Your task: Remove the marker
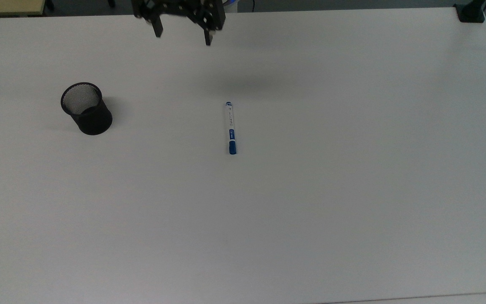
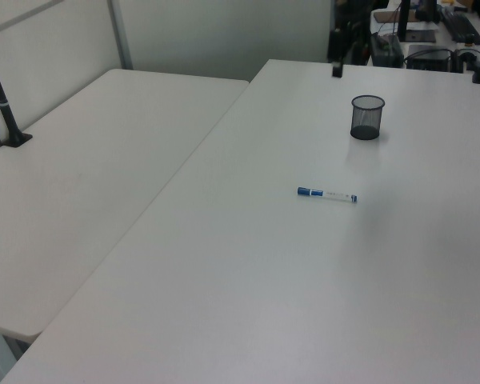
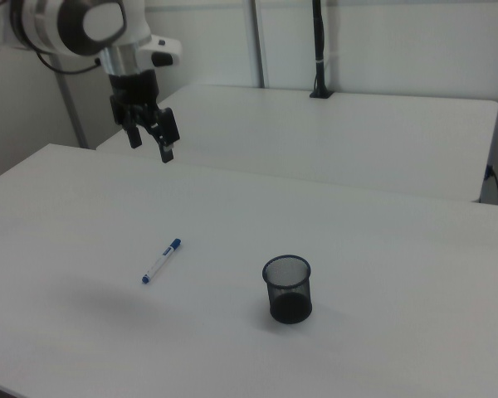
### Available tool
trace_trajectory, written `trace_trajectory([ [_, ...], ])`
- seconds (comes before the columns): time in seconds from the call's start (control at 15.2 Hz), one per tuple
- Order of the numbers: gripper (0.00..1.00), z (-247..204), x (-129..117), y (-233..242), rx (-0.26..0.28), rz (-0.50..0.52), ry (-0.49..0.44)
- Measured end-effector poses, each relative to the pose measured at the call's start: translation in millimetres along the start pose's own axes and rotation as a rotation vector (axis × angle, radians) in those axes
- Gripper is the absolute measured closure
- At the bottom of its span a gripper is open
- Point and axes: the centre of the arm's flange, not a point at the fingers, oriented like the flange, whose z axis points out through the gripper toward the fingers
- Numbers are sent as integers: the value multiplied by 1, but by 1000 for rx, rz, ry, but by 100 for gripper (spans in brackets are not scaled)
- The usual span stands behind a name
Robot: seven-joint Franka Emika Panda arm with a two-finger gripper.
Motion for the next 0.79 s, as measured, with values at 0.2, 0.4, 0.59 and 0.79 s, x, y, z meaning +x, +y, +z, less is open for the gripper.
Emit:
trace_trajectory([
  [0.2,0,-38,-25,31,6,43,-5],
  [0.4,0,-42,-32,43,8,30,-9],
  [0.59,0,-39,-26,56,6,-33,8],
  [0.79,0,-34,-16,70,-5,-101,37],
])
